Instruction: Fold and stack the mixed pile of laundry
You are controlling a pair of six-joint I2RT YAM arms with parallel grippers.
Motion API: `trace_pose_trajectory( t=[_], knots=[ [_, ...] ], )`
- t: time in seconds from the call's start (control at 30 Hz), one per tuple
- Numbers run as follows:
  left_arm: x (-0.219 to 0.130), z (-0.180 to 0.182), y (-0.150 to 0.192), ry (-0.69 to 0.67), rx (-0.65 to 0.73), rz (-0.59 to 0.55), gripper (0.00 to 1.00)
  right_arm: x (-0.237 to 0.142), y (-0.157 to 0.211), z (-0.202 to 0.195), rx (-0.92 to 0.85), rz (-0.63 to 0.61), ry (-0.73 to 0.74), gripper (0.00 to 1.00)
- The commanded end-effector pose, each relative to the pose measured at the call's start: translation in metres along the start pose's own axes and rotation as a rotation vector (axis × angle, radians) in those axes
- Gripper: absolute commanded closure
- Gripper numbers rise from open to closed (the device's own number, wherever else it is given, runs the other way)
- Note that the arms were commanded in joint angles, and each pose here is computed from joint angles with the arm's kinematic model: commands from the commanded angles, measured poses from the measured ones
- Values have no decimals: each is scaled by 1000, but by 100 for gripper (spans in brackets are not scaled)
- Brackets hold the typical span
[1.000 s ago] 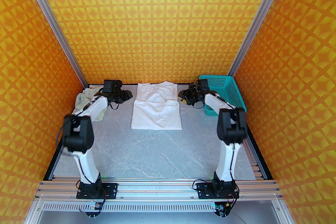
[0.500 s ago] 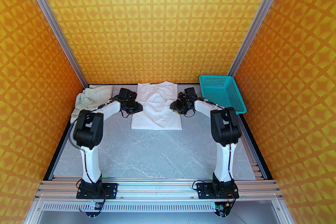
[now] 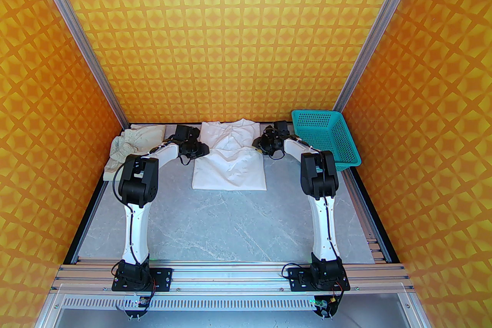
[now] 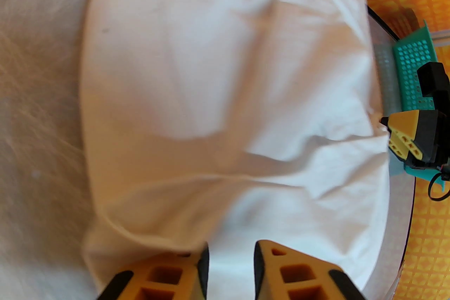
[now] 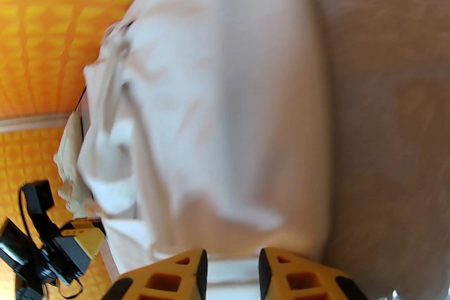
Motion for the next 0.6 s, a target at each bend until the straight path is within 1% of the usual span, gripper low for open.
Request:
trace_pose_trajectory(
  t=[0.0,0.07,0.13,0.23,0.3,0.33,0.4,0.5,0.57],
  knots=[
    [4,1,-9,47,9,-19,70,8,-2,-10,46,11,-3,70],
    [-1,-2,-13,57,14,-26,69,2,-5,-7,39,10,-1,68],
    [-13,-13,-16,74,32,-43,66,-13,-9,1,20,-1,1,67],
    [-46,-37,-20,102,60,-82,56,-48,-13,21,-40,-40,21,62],
    [-73,-53,-17,120,86,-109,50,-70,-7,31,-64,-53,46,59],
    [-87,-59,-12,123,92,-118,49,-81,0,34,-73,-56,59,56],
    [-106,-57,5,103,77,-113,46,-99,16,37,-78,-54,78,53],
    [-128,-43,36,21,46,-82,43,-119,50,36,-76,-17,102,49],
    [-139,-27,59,-50,24,-45,39,-129,80,29,-73,39,134,47]
  ],
)
Point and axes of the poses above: each hand's point on the last joint's axis, 136 mm out from that joint toward the fingers, its own x axis out along the fingers, its own z axis along the line the jaws close on, y = z × x, the point moved 2 cm from there along -x, back along the fingers, and after that the axes turned 12 degrees about -x, right-handed, at the moved point
